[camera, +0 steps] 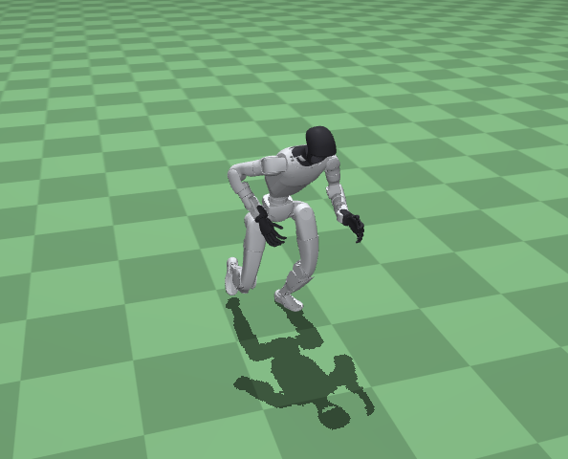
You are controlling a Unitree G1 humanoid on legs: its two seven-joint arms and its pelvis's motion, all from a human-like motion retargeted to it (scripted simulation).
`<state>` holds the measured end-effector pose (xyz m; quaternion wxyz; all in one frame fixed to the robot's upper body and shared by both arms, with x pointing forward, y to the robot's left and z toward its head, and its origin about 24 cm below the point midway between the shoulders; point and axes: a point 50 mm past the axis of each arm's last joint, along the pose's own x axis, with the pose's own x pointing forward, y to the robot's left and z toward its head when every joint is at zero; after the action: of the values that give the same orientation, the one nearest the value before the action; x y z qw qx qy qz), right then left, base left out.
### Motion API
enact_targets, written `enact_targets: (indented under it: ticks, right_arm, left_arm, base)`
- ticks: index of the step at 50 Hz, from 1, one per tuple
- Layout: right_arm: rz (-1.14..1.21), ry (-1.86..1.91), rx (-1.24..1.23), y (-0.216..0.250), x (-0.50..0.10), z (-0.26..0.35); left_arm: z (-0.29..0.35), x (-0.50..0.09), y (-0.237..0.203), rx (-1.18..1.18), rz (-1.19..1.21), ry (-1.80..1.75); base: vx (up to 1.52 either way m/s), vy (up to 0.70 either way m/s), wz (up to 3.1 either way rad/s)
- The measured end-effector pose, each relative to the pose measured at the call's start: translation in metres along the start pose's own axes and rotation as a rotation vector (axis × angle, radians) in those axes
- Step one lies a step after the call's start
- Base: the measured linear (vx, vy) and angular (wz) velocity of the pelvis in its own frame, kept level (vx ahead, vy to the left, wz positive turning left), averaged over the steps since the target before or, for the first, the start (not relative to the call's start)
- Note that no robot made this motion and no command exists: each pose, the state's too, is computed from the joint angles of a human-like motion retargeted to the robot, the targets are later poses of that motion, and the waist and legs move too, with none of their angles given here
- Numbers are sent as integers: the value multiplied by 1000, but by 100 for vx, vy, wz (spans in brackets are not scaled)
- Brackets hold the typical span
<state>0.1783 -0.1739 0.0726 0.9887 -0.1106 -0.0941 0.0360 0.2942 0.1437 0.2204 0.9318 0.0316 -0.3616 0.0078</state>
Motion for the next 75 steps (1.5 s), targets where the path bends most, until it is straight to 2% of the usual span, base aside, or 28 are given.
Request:
enact_targets:
  ticks: [4, 7, 10, 13, 15, 18, 20, 22, 25, 27, 30, 35, 39, 42, 45, 48, 50, 53, 57, 61, 63, 64, 67, 68, 70, 72, 75]
  right_arm:
    - [72, 60, -55, -42, -27, 11]
    - [139, 92, -158, -55, -29, 10]
    - [176, 120, -185, -50, -18, -2]
    - [196, 128, -148, -39, 7, -17]
    - [150, 133, -109, -36, 27, -27]
    - [92, 27, -185, -28, 76, -14]
    - [110, -173, -256, -12, 115, 29]
    - [123, -416, -204, 9, 138, 87]
    - [145, -666, -17, 25, 133, 145]
    - [199, -721, 91, 30, 119, 155]
    - [336, -681, 198, 39, 99, 147]
    - [540, -494, 350, 54, 64, 111]
    - [658, -369, 271, 79, 57, 81]
    - [531, -243, 187, 92, 58, 48]
    - [324, -72, 290, 74, 47, 16]
    - [228, 48, 411, 43, 29, -4]
    - [189, 113, 408, 27, 18, -17]
    - [160, 208, 265, 7, 6, -36]
    - [232, 290, 10, -22, -5, -44]
    - [326, 197, -159, -29, 9, -30]
    - [299, 155, -76, -18, 26, -31]
    - [253, 186, 44, -11, 37, -39]
    - [-20, 390, 495, 4, 76, -73]
    - [-141, 409, 569, 0, 96, -73]
    - [-320, 293, 551, -24, 139, -45]
    - [-380, 70, 540, -49, 172, 7]
    - [-337, -246, 764, -56, 197, 85]
  left_arm:
    - [86, 52, -19, -194, 124, -386]
    - [118, 51, -22, -375, 117, -521]
    - [120, 33, -22, -472, 20, -554]
    - [76, 14, -21, -375, -106, -362]
    - [25, -7, -24, -212, -165, -124]
    - [-47, -71, -17, -48, -98, 273]
    - [-68, -124, 0, -56, 10, 486]
    - [-62, -163, 30, -36, 85, 590]
    - [-36, -190, 68, 14, 75, 642]
    - [-22, -195, 82, -22, 80, 658]
    - [-13, -202, 92, -202, 185, 688]
    - [-9, -169, 74, -334, 273, 507]
    - [-31, -104, 18, -425, 171, 352]
    - [-37, -45, -38, -423, 9, 298]
    - [2, 8, -63, -276, -215, 63]
    - [58, 35, -66, -241, -333, -211]
    - [82, 39, -64, -300, -340, -312]
    - [94, 36, -59, -472, -318, -328]
    - [92, 23, -53, -635, -351, -268]
    - [81, -2, -24, -621, -371, -232]
    - [71, -22, 1, -487, -331, -209]
    - [61, -33, 15, -397, -260, -171]
    - [20, -71, 58, -157, 93, 29]
    - [7, -82, 69, -122, 230, 92]
    - [-7, -105, 82, -159, 475, 175]
    - [-14, -125, 88, -273, 626, 238]
    - [-20, -152, 104, -281, 659, 335]
  base:
    - [159, -17, 124]
    - [167, -35, 13]
    - [179, -37, 53]
    - [182, -40, 61]
    - [177, -46, -37]
    - [164, -43, -144]
    - [155, -30, -178]
    - [156, -16, -140]
    - [164, -1, -58]
    - [175, 9, -3]
    - [187, 12, -29]
    - [189, 17, -22]
    - [166, 19, 55]
    - [151, 7, 102]
    - [147, -6, 180]
    - [147, -27, 215]
    - [148, -48, 198]
    - [152, -68, 236]
    - [147, -94, 264]
    - [119, -112, 65]
    - [95, -107, -95]
    - [82, -98, -119]
    - [64, -74, -119]
    - [51, -55, -106]
    - [48, -47, -80]
    - [51, -41, -36]
    - [61, -40, -39]
